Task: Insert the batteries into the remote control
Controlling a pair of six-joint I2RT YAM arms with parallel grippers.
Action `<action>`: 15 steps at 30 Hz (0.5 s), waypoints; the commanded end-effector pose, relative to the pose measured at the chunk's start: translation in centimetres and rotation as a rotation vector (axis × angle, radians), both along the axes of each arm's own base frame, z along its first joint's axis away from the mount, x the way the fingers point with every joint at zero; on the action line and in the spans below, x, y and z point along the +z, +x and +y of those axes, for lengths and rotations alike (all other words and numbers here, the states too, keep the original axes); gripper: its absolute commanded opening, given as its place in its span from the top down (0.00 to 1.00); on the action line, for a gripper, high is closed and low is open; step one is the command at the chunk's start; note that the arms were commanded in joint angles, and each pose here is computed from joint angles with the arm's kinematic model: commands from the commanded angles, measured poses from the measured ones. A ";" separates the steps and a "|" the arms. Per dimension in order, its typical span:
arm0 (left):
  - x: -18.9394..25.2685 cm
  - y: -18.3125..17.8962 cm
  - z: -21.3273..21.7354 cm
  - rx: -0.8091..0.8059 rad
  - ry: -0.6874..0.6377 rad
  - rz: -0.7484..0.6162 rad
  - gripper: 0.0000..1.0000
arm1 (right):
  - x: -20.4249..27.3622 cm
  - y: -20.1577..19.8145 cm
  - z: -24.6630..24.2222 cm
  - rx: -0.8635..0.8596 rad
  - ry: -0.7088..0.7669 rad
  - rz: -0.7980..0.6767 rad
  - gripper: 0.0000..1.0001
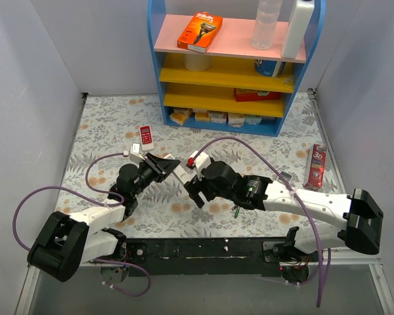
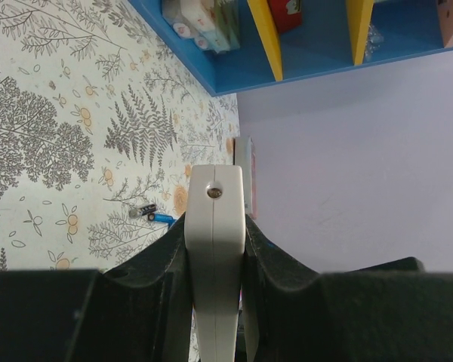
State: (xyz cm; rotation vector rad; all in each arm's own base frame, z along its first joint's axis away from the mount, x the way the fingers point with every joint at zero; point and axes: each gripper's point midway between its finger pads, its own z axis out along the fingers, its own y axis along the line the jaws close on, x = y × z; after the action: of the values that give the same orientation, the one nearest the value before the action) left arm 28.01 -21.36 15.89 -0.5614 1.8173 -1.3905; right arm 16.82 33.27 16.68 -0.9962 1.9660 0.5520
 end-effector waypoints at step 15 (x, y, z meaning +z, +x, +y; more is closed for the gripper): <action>2.6 0.1 0.6 0.032 -0.041 -0.098 1.00 | -0.8 1.1 1.9 -0.091 -0.017 0.089 0.34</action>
State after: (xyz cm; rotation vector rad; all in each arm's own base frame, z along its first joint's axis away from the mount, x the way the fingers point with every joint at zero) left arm 28.02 -21.17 17.18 -0.5433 1.7607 -1.4055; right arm 16.98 34.18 13.92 -0.9593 2.1148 0.5158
